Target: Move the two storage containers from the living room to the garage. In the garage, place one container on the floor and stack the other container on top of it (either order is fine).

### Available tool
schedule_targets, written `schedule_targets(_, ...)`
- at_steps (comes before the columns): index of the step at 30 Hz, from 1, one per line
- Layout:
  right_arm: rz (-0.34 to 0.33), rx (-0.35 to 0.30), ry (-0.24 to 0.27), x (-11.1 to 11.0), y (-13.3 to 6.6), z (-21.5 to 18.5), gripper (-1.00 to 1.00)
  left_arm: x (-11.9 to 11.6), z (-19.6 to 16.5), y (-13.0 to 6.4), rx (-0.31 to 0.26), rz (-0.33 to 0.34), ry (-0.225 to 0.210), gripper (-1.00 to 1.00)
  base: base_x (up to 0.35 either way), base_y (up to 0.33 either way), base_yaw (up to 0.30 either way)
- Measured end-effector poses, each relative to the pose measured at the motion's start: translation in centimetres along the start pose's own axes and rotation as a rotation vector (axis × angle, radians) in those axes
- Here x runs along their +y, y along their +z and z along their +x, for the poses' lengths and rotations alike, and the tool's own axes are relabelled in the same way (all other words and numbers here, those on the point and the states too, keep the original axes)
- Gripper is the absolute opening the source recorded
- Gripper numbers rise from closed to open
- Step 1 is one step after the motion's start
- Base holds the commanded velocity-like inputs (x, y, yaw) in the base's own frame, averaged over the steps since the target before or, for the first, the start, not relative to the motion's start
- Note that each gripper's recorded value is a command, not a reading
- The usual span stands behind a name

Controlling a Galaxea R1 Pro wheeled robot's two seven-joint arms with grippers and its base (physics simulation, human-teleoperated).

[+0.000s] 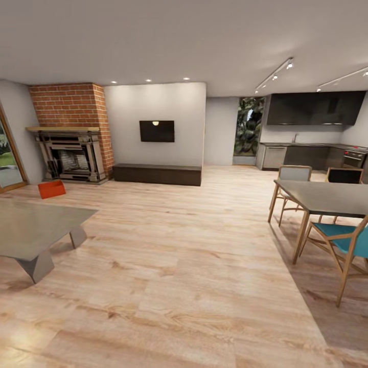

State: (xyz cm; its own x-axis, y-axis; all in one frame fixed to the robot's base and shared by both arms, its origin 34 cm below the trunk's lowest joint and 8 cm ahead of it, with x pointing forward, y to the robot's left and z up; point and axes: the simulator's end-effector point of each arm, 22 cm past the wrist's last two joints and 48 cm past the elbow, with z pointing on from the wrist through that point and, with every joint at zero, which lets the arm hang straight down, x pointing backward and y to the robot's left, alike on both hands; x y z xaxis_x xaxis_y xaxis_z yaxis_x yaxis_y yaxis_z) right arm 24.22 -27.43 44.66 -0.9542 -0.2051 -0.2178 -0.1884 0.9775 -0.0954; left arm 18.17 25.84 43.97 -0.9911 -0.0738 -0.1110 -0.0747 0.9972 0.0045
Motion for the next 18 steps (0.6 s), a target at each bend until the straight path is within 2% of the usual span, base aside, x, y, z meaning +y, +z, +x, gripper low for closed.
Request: schedule_targets(18,-0.001,-0.001,-0.004,0.01,0.0,-0.03,1.0,-0.01,0.03,0.0,0.001,0.0,0.0,1.0,0.321,0.0,0.0)
